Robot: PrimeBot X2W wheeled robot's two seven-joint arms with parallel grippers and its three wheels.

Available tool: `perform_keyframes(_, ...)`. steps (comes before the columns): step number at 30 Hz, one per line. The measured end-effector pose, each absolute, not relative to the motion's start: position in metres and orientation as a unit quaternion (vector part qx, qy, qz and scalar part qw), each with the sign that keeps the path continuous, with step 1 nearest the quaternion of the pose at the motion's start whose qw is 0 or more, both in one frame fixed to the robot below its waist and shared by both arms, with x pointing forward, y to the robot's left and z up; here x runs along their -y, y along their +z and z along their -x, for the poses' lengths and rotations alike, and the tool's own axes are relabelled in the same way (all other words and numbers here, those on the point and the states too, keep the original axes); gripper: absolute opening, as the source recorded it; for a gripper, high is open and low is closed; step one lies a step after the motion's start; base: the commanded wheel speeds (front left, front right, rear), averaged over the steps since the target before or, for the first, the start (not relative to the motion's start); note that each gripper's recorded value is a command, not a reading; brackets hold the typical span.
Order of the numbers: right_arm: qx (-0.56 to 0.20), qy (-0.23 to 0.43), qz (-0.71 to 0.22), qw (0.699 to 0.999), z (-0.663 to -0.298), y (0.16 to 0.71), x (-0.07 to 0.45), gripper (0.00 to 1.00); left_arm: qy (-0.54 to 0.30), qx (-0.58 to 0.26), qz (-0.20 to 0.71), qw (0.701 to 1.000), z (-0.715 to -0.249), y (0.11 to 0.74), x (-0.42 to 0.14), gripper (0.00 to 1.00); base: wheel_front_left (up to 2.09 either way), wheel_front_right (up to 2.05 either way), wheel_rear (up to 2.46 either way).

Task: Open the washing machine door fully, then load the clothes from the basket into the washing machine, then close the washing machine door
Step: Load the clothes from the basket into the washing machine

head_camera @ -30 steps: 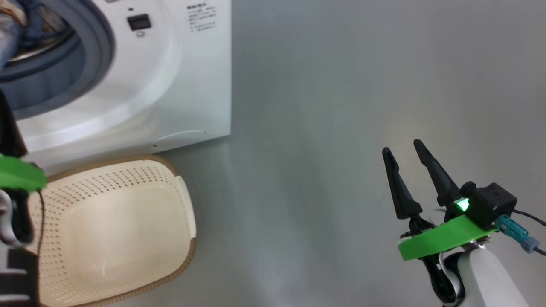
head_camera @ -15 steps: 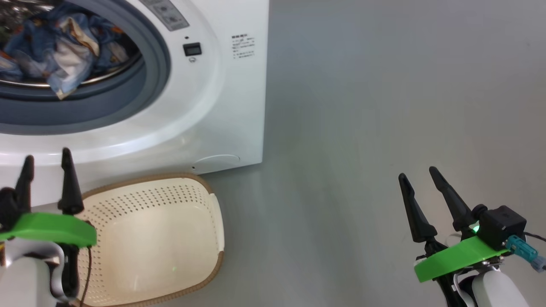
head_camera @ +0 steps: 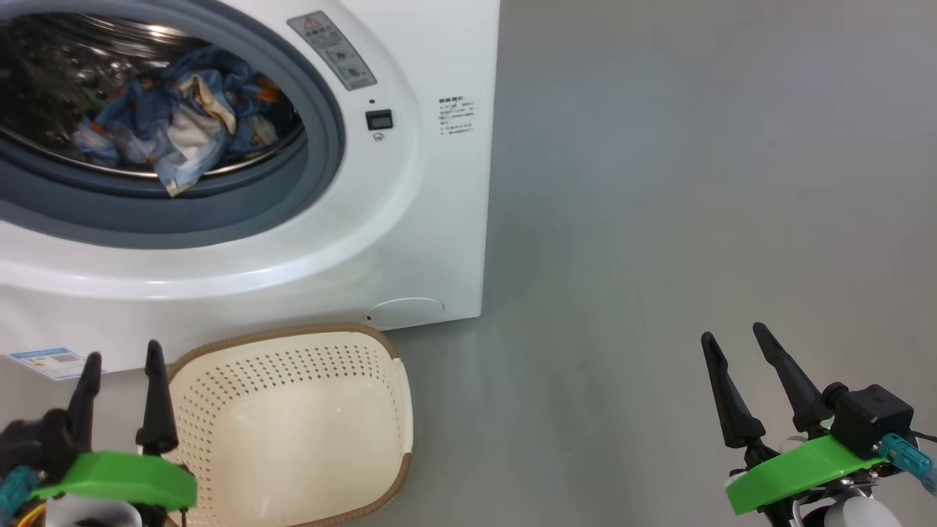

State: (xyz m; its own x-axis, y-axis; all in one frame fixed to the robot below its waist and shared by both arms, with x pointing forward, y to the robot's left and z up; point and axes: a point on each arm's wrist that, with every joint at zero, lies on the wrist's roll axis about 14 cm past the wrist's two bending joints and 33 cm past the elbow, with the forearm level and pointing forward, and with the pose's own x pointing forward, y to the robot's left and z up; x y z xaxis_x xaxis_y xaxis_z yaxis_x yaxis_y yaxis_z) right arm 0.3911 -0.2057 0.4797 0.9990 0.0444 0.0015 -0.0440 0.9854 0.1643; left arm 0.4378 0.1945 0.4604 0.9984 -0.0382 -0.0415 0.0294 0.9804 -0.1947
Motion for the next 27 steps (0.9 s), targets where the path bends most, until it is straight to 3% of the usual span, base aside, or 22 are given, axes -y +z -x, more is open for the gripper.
perform_keyframes(14,0.004,0.020,-0.079,0.997,-0.376,0.485,0.210,1.00,0.001,-0.018,0.100,0.995,-0.393,0.465,-0.205,1.00,0.00,0.00,0.00)
perform_keyframes(27,0.010,0.018,-0.079,0.997,-0.370,0.488,0.211,1.00,0.001,-0.011,0.100,0.995,-0.390,0.470,-0.205,1.00,0.00,0.00,0.00)
